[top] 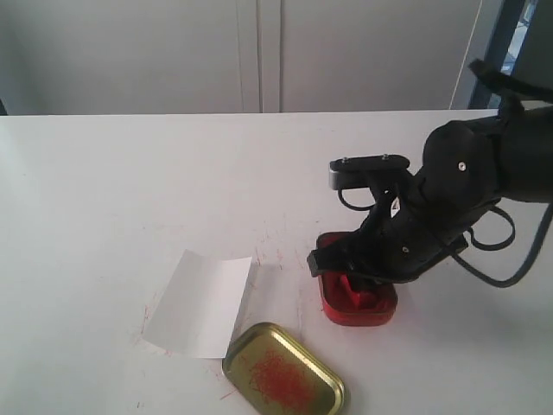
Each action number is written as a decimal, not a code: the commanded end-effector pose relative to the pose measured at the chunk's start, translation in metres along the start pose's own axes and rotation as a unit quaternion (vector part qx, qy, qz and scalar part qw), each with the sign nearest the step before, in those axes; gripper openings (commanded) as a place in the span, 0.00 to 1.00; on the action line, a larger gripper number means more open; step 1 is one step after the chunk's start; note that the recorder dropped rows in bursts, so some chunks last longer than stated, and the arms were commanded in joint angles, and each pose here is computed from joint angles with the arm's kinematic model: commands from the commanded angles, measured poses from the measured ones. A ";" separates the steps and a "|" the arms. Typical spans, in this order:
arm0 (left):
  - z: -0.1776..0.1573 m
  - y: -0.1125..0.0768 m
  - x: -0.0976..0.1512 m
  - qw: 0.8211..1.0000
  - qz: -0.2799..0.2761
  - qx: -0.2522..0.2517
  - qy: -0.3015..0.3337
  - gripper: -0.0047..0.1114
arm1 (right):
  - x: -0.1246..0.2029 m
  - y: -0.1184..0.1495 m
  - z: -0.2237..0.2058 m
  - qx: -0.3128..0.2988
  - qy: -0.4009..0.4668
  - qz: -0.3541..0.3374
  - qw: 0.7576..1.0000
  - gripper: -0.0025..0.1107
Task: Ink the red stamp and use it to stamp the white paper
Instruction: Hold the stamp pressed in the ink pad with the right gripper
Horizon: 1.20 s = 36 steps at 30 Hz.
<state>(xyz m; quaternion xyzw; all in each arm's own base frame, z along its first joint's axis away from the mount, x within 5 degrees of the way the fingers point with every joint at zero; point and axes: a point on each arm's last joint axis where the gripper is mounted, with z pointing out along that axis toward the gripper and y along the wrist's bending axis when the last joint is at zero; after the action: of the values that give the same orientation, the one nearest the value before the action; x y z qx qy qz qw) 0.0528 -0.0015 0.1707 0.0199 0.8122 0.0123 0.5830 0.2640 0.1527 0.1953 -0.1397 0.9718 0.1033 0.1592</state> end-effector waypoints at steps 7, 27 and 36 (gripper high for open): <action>0.000 0.000 0.002 1.000 -0.001 0.000 0.002 0.04 | 0.004 -0.002 0.003 0.002 -0.009 0.002 1.000 0.02; 0.000 0.000 0.002 1.000 -0.001 0.000 0.002 0.04 | 0.004 0.000 0.008 0.003 0.014 0.008 1.000 0.02; 0.000 0.000 0.002 1.000 -0.001 0.000 0.002 0.04 | 0.004 0.000 0.009 0.003 0.012 0.009 1.000 0.02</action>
<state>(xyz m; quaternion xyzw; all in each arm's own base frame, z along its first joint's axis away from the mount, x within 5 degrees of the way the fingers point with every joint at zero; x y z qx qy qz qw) 0.0528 -0.0015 0.1707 0.0199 0.8122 0.0123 0.5830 0.2622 0.1534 0.1783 -0.1336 0.9767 0.0954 0.1383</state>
